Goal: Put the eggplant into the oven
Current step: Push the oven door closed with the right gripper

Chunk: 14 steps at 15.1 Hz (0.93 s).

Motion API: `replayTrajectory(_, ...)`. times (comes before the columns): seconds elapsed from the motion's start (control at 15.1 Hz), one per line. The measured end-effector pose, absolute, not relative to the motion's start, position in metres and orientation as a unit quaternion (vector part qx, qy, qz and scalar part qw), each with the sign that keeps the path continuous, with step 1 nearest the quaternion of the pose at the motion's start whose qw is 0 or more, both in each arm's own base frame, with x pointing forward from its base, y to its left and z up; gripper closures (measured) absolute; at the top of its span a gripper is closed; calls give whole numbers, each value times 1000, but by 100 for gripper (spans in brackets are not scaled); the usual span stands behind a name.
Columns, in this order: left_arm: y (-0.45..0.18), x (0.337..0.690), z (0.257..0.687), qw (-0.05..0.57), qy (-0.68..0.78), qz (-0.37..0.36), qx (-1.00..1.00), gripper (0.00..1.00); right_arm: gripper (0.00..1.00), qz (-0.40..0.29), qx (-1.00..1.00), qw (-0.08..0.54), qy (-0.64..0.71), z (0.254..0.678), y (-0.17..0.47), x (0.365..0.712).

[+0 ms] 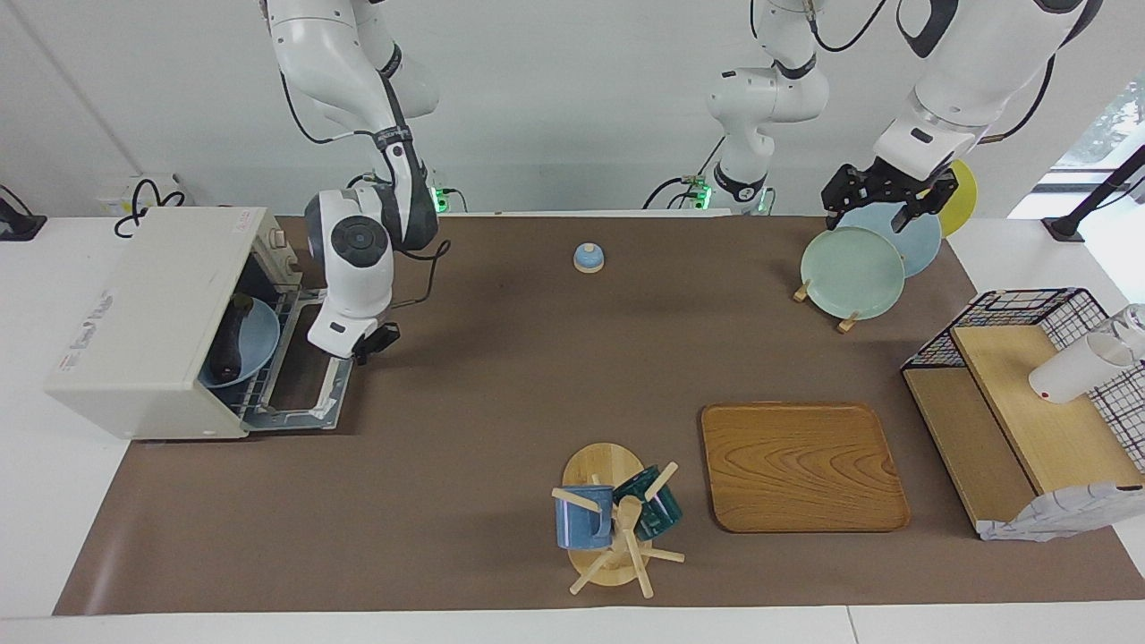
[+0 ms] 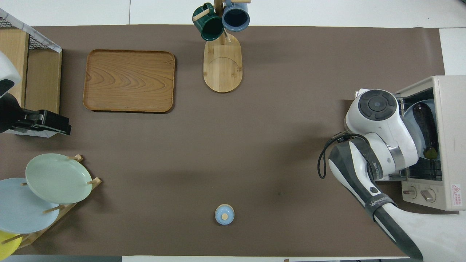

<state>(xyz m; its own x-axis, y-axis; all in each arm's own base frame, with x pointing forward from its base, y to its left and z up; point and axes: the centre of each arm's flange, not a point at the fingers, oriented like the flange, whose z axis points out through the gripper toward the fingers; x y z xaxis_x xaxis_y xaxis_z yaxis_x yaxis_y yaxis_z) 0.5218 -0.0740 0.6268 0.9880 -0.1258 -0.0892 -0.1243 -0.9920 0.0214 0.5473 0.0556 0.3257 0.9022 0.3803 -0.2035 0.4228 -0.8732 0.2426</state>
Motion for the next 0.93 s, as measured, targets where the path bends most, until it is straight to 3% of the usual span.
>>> replayTrajectory(0.53,-76,522,627,11,-50,-45,998,0,99,-92,967,109,211,437,-22,552)
replayTrajectory(0.93,-76,522,627,11,-49,-45,998,0,99,-90,968,98,214,460,-68,550)
